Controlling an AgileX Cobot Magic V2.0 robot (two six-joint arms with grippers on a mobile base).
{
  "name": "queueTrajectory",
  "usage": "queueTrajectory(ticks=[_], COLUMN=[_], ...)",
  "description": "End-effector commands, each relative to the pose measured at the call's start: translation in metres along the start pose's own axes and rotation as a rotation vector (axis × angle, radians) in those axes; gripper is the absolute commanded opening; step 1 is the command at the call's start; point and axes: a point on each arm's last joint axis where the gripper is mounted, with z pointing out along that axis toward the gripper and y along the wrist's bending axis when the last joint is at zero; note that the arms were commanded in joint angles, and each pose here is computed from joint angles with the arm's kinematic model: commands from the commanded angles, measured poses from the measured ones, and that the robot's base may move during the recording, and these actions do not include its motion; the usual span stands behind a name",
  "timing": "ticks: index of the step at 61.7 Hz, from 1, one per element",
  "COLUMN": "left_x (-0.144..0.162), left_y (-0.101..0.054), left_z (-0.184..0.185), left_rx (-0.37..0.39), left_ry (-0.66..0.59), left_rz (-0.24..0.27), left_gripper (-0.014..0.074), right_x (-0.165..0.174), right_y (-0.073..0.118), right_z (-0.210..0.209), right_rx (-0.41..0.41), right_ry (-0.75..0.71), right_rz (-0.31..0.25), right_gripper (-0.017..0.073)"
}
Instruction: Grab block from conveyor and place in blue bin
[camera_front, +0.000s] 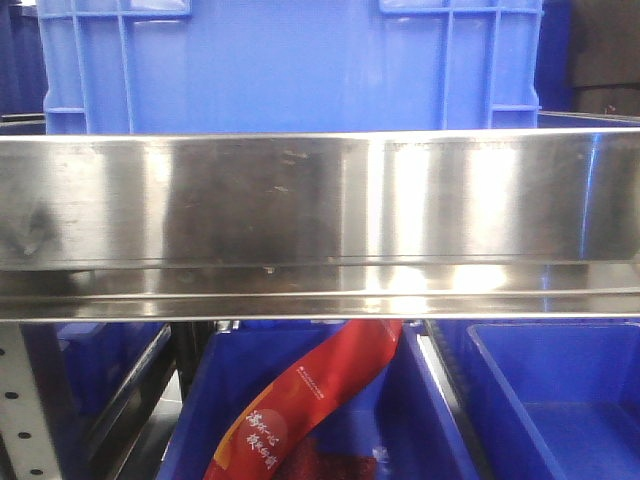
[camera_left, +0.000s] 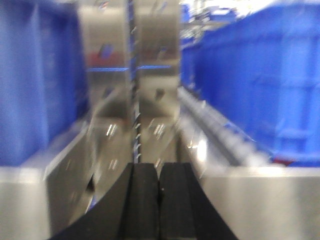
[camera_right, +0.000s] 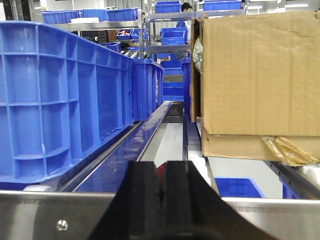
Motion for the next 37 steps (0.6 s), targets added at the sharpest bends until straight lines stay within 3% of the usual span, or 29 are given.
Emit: queueTrajectory(ticks=[1, 13, 37], left_x=[0.0007, 0.0017, 0.0010], left_y=[0.0006, -0.0018, -0.0028], left_z=[0.0005, 0.0005, 0.0004], left_rx=[-0.011, 0.028, 0.046], left_ry=[-0.093, -0.082, -0.091], left_rz=[-0.036, 0.017, 0.018], left_gripper=[-0.0111, -0.0111, -0.0111], right_x=[-0.0019, -0.0019, -0.0019], right_y=[-0.0001, -0.0001, -0.0001], right_z=[-0.0003, -0.0003, -0.0003], right_rx=[0.002, 0.002, 0.002], right_ry=[-0.028, -0.028, -0.028], right_rz=[-0.006, -0.006, -0.006], right_gripper=[-0.0160, -0.0160, -0.0160])
